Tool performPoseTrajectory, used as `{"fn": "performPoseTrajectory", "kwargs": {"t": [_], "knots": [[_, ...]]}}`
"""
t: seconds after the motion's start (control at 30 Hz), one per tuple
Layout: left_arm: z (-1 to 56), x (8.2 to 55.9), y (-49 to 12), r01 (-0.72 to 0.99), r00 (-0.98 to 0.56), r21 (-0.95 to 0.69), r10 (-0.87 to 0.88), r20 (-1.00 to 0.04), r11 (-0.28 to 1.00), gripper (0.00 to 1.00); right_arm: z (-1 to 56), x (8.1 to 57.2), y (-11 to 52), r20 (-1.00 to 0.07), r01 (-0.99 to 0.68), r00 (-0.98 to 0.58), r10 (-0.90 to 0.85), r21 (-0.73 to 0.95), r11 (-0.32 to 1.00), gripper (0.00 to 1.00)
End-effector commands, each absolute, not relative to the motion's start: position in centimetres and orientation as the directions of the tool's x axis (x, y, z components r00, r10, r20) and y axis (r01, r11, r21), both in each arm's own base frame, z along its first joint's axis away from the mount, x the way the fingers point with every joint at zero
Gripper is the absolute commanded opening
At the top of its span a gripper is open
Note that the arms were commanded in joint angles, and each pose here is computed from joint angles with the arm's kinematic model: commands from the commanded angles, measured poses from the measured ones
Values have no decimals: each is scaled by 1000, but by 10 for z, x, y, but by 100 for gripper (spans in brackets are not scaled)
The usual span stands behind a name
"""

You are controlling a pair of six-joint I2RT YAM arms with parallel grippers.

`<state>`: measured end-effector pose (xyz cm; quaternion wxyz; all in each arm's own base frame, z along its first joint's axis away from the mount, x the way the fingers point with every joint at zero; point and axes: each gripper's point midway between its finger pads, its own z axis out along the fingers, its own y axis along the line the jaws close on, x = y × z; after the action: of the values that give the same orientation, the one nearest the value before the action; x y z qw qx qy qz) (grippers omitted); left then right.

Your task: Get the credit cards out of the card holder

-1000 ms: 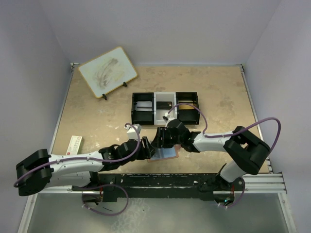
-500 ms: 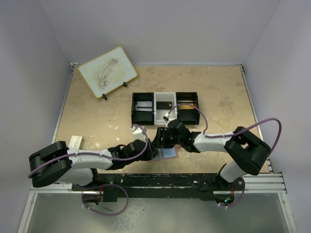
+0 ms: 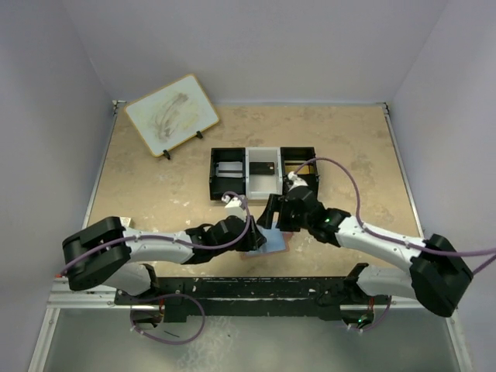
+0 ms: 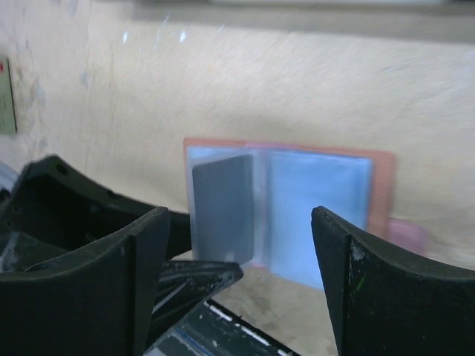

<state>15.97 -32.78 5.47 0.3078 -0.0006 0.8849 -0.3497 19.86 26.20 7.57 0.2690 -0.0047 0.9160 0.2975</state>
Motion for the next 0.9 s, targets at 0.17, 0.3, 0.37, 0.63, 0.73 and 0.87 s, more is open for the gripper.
{"fn": "performPoseTrajectory", "kwargs": {"t": [0.17,0.3,0.37,0.63,0.73,0.87], "knots": [[76,156,-390,340,-817,-647,-126,-562,683,47,56,204,188,-474,25,-829,298,500,865,81],[80,157,-384,341,-802,-615,-121,-585,710,49,53,199,193,-454,12,-839,299,534,845,81],[84,161,-371,337,-782,-578,-121,-611,743,50,51,199,196,-449,-1,-845,290,544,839,81],[83,189,-296,222,-702,-373,-119,-703,901,60,35,208,210,-442,-80,-880,173,496,865,76],[71,201,-278,183,-713,-361,-130,-690,914,61,27,213,226,-437,-150,-894,100,502,852,71],[60,210,-268,176,-720,-354,-125,-682,919,61,24,216,247,-434,-222,-900,37,531,818,66]]}}
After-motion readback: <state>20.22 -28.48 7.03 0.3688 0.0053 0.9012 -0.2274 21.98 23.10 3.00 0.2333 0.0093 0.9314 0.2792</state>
